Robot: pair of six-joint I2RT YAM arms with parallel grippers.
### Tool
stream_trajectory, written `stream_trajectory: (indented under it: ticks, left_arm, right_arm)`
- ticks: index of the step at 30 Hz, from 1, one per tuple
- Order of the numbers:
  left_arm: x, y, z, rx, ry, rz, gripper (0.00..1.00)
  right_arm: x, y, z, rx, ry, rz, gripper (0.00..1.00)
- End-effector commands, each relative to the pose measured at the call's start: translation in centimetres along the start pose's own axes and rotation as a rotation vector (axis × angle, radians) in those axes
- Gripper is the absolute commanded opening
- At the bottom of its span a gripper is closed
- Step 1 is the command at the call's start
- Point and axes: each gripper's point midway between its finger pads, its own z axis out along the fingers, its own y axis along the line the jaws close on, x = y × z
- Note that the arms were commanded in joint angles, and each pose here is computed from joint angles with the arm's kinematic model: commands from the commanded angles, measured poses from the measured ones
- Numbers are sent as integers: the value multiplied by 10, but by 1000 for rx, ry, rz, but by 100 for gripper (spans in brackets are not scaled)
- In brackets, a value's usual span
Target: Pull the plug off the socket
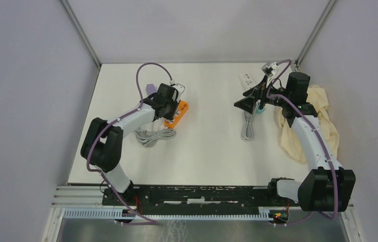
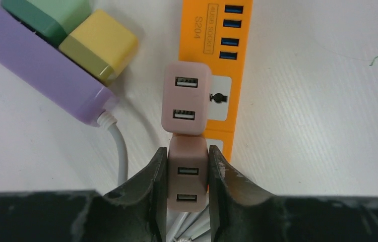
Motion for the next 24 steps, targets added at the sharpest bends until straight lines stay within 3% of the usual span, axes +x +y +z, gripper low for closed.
stream_trajectory:
  ticks: [1,7,11,19,24]
  left_arm:
    - [-47,-46,-11,123,-143,82,5]
    - [-61,-110,-21,265,-182,116,3]
    - [-44,-153,-29,347,-189,214,3]
    - [1,-197,-59,545,-283,342,4]
    - [30,-215,-65,631,-289,390,8]
  right_arm:
    - [-11,6,-1,-31,-22,-40,100]
    - [-9,5,-2,-22,-9,-51,100]
    - [-9,4,-3,-18,0,-65,100]
    - [-1,0,-5,7,37,-105,100]
    - [27,25,-12,-180,110,-263,100]
